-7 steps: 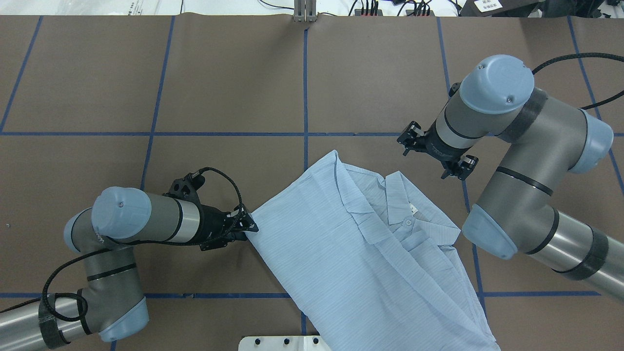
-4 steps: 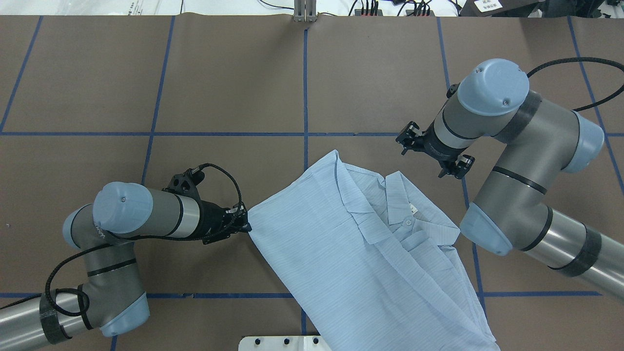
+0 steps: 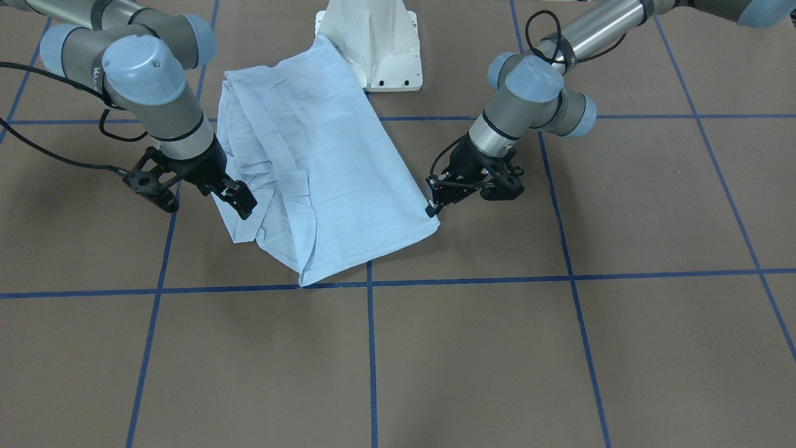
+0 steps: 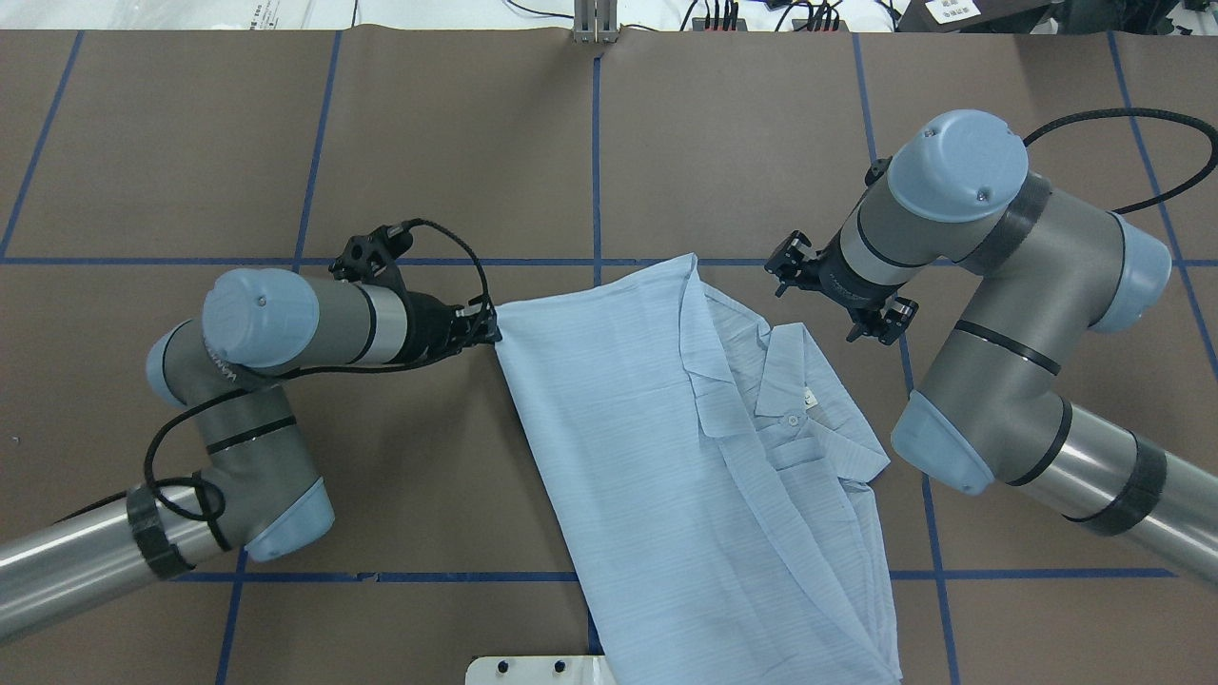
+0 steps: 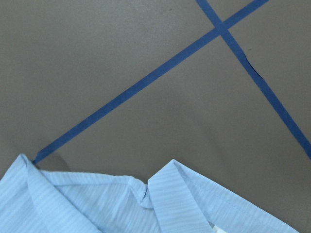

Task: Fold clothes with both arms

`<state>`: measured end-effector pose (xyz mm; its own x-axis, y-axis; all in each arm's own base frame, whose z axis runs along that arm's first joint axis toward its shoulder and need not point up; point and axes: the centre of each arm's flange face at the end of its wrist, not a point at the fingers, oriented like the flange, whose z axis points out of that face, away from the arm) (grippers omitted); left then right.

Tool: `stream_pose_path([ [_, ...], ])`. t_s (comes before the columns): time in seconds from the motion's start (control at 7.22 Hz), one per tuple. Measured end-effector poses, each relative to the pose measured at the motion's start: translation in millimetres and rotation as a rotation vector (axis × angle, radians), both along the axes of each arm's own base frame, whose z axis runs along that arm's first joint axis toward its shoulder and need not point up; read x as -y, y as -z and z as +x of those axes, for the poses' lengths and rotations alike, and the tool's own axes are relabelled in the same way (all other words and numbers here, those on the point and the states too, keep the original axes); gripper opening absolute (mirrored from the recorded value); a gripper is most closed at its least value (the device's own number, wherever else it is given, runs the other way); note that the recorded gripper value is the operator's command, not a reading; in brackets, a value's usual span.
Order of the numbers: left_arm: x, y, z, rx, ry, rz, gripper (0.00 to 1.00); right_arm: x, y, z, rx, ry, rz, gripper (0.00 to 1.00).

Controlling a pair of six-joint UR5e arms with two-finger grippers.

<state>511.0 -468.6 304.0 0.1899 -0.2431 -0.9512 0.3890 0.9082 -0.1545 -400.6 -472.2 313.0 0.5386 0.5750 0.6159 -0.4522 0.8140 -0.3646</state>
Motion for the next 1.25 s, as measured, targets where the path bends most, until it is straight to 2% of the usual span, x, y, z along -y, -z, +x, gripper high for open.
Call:
stream_pose_path([
  [0.42,132.9,19.9,-1.1,0.055,0.127,0.077,0.0,0.5,0.1,0.5,0.0,-0.001,0.0,1.0],
  [0.55,165.9,24.4,2.7,0.062,0.156,0.086,0.0,0.3,0.3,0.3,0.0,0.0,-0.001,1.0],
  [0.69,186.5,25.6,7.7,0.071,0.176,0.095,0.0,-0.2,0.7,-0.5,0.001,0.002,-0.001,1.0],
  [0.83,196.3,23.9,11.2,0.077,0.186,0.105,0.6,-0.8,1.3,-1.3,0.003,0.004,0.0,1.0],
  [1.25,218.5,-12.5,-9.2,0.14,0.249,0.111,0.62,-6.1,13.3,-11.3,0.024,0.022,0.026,1.0],
])
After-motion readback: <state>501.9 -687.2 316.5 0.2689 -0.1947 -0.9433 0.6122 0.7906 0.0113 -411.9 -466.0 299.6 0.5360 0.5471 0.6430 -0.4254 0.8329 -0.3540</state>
